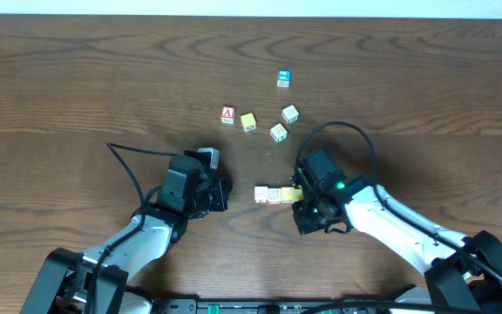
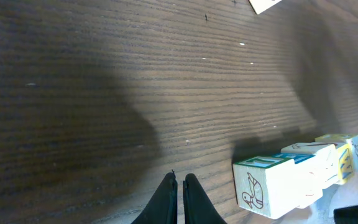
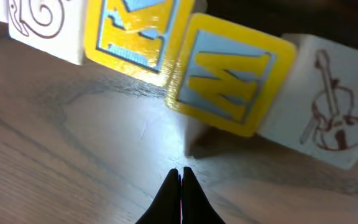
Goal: Lift 5 blocks
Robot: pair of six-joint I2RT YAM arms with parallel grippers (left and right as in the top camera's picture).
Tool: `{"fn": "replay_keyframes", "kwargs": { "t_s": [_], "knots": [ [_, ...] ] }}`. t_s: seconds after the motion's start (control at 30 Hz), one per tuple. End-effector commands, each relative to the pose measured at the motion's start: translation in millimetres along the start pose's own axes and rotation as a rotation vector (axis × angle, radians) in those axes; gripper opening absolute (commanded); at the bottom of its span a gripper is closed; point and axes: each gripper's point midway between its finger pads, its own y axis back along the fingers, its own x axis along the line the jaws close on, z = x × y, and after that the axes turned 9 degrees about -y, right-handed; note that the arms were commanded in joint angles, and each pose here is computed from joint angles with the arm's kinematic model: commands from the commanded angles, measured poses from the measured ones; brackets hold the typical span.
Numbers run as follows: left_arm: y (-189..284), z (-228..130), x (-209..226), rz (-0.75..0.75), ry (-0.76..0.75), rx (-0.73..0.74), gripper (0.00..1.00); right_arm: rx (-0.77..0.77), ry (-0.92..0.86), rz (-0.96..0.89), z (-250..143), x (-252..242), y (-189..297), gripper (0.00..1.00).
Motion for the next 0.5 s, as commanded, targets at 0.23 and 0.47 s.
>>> {"fn": "replay_keyframes", "kwargs": {
  "t_s": [0.23, 0.47],
  "knots": [
    [-1, 8, -1, 0.009, -0.013, -0.017, 0.07, -0.054, 0.003, -0.089, 9, -14, -1, 0.01],
    [-1, 8, -1, 0.009, -0.013, -0.017, 0.07, -0.077, 0.004, -0.104, 14, -16, 0, 0.01]
  ]
}}
